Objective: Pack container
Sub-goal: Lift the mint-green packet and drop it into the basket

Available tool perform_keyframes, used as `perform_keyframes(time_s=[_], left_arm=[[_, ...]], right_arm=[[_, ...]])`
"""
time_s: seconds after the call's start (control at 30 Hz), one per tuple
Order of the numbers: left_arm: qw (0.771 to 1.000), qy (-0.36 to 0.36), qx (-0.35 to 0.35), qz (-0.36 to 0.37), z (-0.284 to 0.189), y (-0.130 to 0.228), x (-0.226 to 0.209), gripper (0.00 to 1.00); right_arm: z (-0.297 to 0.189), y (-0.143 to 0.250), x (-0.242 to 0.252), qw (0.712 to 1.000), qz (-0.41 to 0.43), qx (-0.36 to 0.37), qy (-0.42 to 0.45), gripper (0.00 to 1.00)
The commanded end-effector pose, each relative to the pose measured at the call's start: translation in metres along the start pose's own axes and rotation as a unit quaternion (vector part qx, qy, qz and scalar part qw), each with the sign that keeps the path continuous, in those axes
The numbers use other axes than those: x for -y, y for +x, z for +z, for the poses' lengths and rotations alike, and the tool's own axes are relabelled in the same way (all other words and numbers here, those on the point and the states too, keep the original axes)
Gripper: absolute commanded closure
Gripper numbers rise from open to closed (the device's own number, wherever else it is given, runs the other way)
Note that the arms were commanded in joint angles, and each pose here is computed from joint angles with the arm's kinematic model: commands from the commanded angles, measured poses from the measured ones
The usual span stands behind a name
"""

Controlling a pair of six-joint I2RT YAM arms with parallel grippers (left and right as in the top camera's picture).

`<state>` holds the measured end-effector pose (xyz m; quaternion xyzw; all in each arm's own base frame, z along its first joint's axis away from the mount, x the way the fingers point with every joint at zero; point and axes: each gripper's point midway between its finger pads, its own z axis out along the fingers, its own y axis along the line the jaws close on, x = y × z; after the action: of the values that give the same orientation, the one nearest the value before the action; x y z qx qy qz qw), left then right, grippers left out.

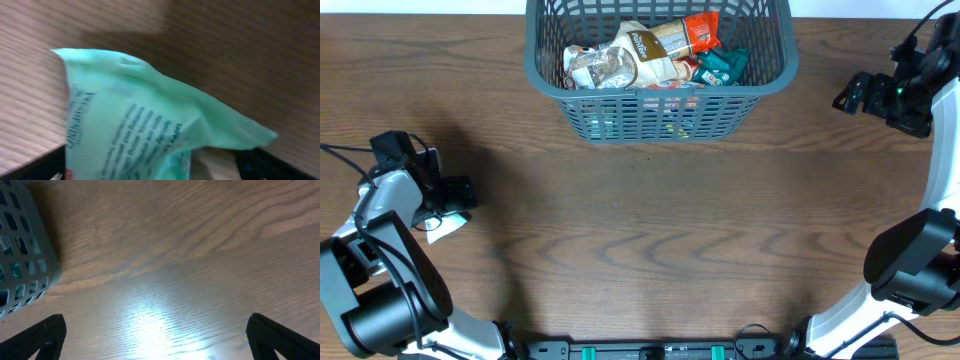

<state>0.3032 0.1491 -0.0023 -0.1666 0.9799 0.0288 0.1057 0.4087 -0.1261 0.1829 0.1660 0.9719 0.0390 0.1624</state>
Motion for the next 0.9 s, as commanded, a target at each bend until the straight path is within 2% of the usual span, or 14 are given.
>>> perform_keyframes(time_s=[0.0, 0.1, 0.3, 0.53, 0.67, 0.77, 0.87], left_arm=[[1.000, 0.020, -0.004, 0.009, 0.004, 0.000, 0.006, 0.32], [0.999, 0.044, 0.004, 0.009, 0.001, -0.002, 0.015, 0.59], [0.996, 0.081, 0.031, -0.022, -0.035, -0.021, 0.030, 0.94], [0.991, 0.090, 0.096, 0.012, -0.158, -0.079, 0.058, 0.94], [0.977, 0.104, 0.180, 0.053, -0.249, -0.121, 0.091, 0.94], [0.948, 0.124, 0.276, 0.097, -0.323, -0.149, 0.127, 0.94], [0.907, 0.122, 0.369, 0.159, -0.384, -0.168, 0.167, 0.94]], right_arm=[[-0.001, 0.000, -0.004, 1.000, -0.011, 0.001, -0.003, 0.01], [-0.001, 0.000, -0.004, 1.000, -0.011, 0.001, -0.003, 0.01], [-0.001, 0.001, -0.004, 1.000, -0.011, 0.000, -0.003, 0.01], [-0.001, 0.002, -0.004, 1.000, -0.011, -0.004, -0.003, 0.01], [-0.001, 0.004, -0.004, 1.000, -0.011, -0.006, -0.003, 0.01], [-0.001, 0.004, -0.004, 1.000, -0.010, -0.008, -0.003, 0.01], [-0.001, 0.004, -0.004, 1.000, -0.011, -0.007, -0.003, 0.01]])
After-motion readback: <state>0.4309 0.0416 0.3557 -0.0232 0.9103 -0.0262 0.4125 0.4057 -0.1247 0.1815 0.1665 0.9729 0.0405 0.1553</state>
